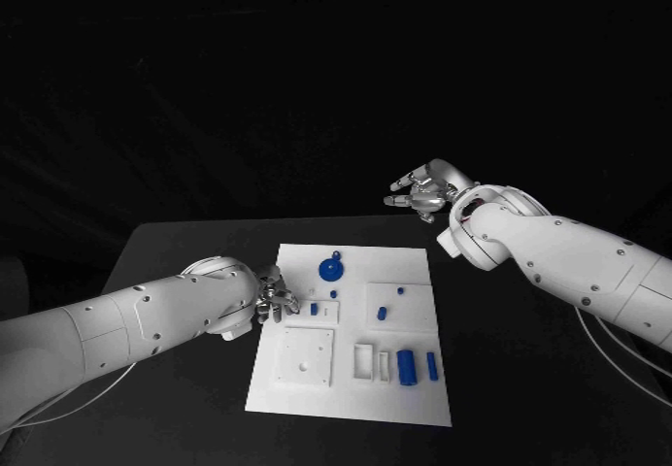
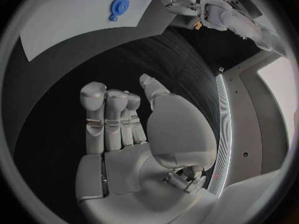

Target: Assemble the parts on the task board

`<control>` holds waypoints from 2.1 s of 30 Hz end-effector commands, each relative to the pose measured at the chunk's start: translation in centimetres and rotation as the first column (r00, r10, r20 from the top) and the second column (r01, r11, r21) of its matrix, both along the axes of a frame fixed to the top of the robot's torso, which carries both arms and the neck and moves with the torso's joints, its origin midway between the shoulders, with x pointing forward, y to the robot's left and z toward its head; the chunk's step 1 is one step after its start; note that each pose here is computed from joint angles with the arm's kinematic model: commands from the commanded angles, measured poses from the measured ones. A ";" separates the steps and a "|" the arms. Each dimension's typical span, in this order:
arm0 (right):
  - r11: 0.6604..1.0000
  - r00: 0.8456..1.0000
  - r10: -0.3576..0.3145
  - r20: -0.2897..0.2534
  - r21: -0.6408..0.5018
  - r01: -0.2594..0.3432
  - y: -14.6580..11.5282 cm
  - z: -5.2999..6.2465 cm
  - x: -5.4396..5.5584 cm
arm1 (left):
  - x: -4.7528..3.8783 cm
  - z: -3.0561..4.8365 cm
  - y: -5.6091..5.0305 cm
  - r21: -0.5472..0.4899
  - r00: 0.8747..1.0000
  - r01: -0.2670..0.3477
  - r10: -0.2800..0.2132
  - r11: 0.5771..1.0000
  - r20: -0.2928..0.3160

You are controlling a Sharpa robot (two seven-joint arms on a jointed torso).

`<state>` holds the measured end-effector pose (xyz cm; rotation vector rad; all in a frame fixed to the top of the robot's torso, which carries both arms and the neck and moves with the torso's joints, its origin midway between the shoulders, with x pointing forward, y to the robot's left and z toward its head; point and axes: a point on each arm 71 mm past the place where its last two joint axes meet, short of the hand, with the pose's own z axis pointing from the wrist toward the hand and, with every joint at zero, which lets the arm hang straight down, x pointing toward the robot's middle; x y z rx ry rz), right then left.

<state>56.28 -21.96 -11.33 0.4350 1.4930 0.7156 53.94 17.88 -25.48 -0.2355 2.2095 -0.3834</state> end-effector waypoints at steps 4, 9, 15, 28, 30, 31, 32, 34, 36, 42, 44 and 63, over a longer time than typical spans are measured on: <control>1.000 1.000 0.015 -0.008 -0.013 -0.015 0.2 -0.1 0.0 | -0.70 -1.27 -0.1 0.052 0.997 0.020 -0.017 0.998 -0.073; 1.000 1.000 0.016 -0.009 -0.014 -0.016 0.2 -0.1 0.0 | -0.71 -1.30 -0.2 0.054 0.997 0.025 -0.020 0.998 -0.078; 1.000 1.000 0.016 -0.010 -0.014 -0.016 0.2 -0.1 0.0 | -0.71 -1.33 -0.3 0.056 0.996 0.029 -0.024 0.998 -0.083; 1.000 1.000 0.017 -0.012 -0.015 -0.017 0.2 -0.2 0.1 | -0.46 -1.34 -0.5 0.059 0.996 0.029 -0.024 0.998 -0.085; 1.000 1.000 0.018 -0.013 -0.015 -0.018 0.3 -0.2 0.1 | -0.41 -1.36 -0.5 0.061 0.996 0.029 -0.023 0.998 -0.088; 1.000 1.000 0.018 -0.013 -0.015 -0.018 0.3 -0.2 0.1 | -0.39 -1.36 -0.5 0.061 0.996 0.028 -0.023 0.998 -0.090; 1.000 1.000 0.018 -0.013 -0.016 -0.018 0.3 -0.2 0.1 | -0.36 -1.37 -0.5 0.062 0.996 0.028 -0.022 0.998 -0.092; 1.000 1.000 0.017 -0.014 -0.016 -0.018 0.2 -0.2 0.1 | -0.32 -1.38 -0.5 0.062 0.995 0.027 -0.021 0.998 -0.096; 1.000 1.000 0.017 -0.015 -0.016 -0.017 0.2 -0.2 0.1 | -0.29 -1.38 -0.5 0.061 0.995 0.025 -0.019 0.998 -0.101; 1.000 1.000 0.018 -0.017 -0.017 -0.018 0.3 -0.3 0.1 | -0.20 -1.30 -0.4 0.059 0.992 0.026 -0.018 0.998 -0.127; 1.000 1.000 0.018 -0.017 -0.017 -0.018 0.3 -0.3 0.1 | -0.14 -1.25 -0.5 0.061 0.990 0.027 -0.018 0.998 -0.140; 1.000 0.999 0.022 -0.024 -0.018 -0.023 0.4 -0.5 0.1 | 0.29 -1.01 -0.9 0.070 0.983 0.025 -0.011 0.997 -0.185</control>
